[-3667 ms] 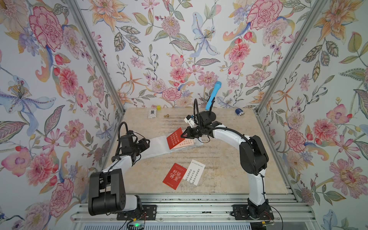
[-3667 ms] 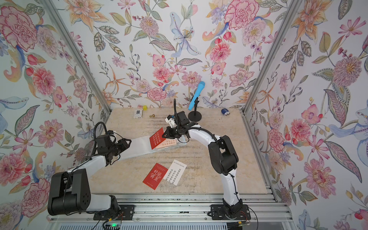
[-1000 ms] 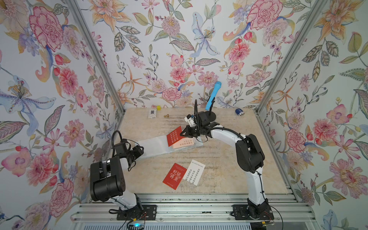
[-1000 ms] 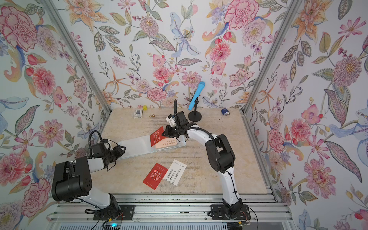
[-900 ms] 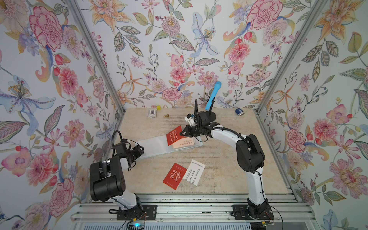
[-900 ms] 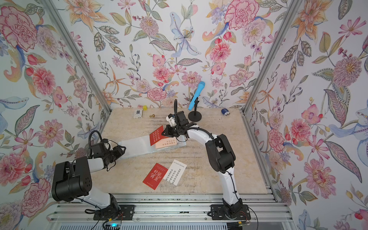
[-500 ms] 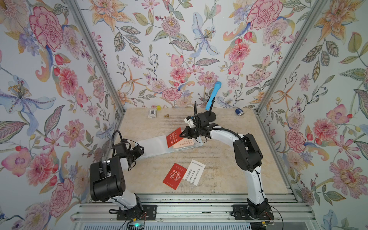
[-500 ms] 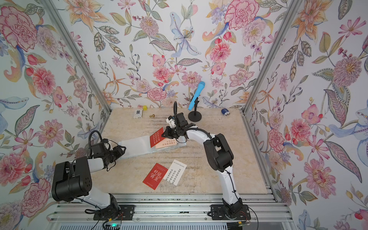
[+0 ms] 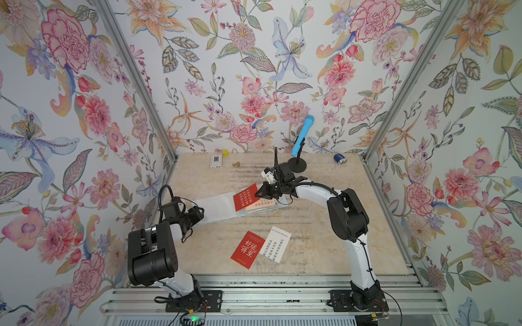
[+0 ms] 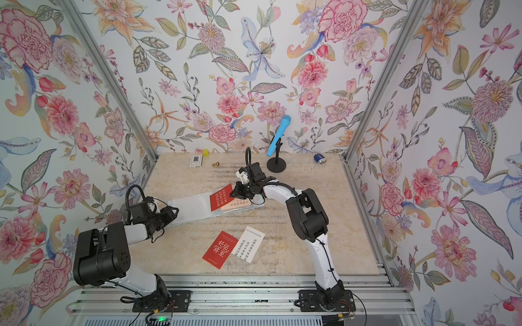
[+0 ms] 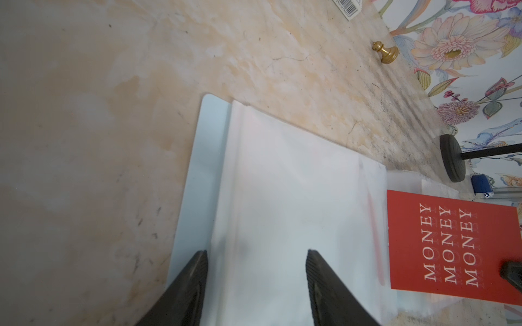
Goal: Place the photos into the photo albums
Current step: Insert the photo into the photo album.
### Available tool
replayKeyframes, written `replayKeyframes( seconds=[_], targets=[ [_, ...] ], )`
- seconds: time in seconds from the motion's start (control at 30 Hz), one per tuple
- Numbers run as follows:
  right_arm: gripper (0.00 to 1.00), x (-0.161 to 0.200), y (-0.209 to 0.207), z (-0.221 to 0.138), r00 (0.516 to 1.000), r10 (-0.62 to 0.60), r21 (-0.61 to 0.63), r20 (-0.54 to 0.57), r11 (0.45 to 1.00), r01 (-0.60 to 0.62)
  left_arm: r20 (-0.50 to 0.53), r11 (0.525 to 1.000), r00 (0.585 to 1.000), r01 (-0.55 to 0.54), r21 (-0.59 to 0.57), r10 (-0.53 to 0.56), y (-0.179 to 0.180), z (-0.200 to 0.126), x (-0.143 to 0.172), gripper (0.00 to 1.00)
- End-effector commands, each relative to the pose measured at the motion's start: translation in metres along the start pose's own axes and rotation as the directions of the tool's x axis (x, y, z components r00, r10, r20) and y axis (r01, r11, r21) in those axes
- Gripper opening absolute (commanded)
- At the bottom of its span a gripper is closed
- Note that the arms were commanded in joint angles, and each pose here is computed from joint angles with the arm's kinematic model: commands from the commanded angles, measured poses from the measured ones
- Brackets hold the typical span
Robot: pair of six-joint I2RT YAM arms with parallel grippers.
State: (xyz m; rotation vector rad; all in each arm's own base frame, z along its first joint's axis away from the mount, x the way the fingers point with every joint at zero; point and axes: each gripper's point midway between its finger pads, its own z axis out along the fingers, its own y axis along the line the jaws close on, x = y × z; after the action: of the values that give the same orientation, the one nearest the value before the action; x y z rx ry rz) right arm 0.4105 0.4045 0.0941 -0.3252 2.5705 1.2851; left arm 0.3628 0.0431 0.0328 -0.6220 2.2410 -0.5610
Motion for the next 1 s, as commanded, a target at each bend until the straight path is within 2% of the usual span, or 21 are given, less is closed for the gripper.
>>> replayKeyframes(
  seconds=[0.0,0.97],
  targets=[
    [0.05,-0.006,0.003,0.003,1.000,-0.002,-0.018,0.008,1.000,0.002,-0.064,1.000,0.998,0.008,-0.003,-0.008,0.001,0.000,0.017,0.59],
    [0.05,0.002,0.010,0.028,1.000,0.008,-0.036,-0.008,0.999,-0.009,-0.044,0.999,0.999,-0.025,0.028,0.026,-0.017,-0.004,0.011,0.59]
  ],
)
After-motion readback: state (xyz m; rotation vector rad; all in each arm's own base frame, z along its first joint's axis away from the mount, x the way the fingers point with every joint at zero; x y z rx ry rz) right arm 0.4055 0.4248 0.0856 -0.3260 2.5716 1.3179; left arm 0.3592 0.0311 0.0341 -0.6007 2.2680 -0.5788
